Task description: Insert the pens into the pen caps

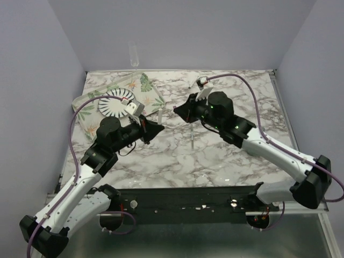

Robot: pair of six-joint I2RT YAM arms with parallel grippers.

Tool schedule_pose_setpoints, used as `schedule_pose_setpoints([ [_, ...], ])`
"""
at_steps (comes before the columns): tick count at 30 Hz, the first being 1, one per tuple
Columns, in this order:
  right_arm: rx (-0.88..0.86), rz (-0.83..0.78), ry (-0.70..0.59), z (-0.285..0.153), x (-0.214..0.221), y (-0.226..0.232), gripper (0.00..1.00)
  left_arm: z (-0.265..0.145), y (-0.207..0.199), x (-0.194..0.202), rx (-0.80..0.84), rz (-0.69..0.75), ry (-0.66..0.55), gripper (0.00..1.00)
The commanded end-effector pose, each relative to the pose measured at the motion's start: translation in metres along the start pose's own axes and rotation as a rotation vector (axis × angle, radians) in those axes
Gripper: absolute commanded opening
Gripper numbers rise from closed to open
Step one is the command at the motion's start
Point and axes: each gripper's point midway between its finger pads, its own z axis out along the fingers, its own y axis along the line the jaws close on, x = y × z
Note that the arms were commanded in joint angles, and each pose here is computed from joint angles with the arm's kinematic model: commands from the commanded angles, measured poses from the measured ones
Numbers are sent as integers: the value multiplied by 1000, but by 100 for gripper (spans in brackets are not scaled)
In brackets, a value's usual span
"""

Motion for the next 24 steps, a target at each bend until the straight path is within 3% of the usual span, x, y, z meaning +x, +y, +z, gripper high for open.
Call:
schedule_pose_setpoints([
  [1, -257, 148, -263, -28, -57, 52, 1, -6, -56, 0, 326, 6, 47, 0],
  [12, -401, 220, -396, -58, -97, 83, 1, -11, -68, -2, 394, 0, 40, 0],
  [24, -443, 192, -418, -73, -94, 91, 1, -3, -58, -2, 336, -26, 48, 0],
])
